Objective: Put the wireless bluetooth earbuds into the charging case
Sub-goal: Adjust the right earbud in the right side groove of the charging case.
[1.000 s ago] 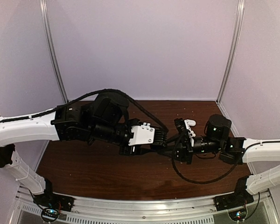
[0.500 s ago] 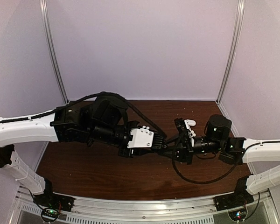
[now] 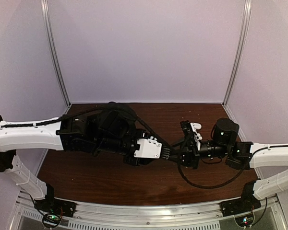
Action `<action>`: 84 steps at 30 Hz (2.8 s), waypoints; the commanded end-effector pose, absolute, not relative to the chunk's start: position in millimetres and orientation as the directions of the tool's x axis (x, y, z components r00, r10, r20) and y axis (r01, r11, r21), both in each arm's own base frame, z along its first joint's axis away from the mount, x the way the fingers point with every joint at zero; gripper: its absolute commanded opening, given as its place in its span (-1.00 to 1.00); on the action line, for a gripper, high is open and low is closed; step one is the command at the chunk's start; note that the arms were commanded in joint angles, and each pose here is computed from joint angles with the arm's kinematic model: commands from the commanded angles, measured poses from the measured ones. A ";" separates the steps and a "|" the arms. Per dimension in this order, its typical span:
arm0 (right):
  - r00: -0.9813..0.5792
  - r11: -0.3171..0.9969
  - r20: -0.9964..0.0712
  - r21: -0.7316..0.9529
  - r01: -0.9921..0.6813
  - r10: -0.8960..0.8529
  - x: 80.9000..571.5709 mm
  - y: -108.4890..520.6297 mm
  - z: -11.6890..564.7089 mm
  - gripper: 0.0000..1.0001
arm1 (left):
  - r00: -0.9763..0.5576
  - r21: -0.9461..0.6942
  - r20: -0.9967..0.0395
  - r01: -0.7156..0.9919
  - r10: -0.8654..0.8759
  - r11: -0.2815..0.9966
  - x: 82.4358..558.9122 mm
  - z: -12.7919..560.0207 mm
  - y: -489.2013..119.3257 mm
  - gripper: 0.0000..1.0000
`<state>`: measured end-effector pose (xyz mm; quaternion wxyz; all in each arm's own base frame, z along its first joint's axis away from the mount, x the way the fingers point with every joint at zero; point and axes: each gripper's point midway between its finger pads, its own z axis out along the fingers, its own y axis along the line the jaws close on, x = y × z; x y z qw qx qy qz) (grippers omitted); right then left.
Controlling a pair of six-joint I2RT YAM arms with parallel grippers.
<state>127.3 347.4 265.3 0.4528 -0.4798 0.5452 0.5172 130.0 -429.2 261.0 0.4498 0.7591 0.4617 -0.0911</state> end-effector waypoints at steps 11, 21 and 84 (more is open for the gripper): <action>-0.103 -0.007 -0.995 0.104 -0.995 -0.007 124.4 345.9 276.5 -1.00 | 0.578 0.616 -0.738 0.787 0.349 -0.001 112.1 339.0 -431.3 0.30; -0.085 -0.012 -0.996 0.085 -0.996 -0.023 124.2 347.6 277.9 -1.00 | 0.527 0.557 -0.779 0.831 0.340 -0.011 115.8 341.2 -442.5 0.16; -0.058 0.071 -0.998 0.055 -0.996 -0.040 136.6 345.8 275.1 -1.00 | 0.471 0.480 -0.828 0.876 0.304 -0.047 120.5 343.5 -442.5 0.07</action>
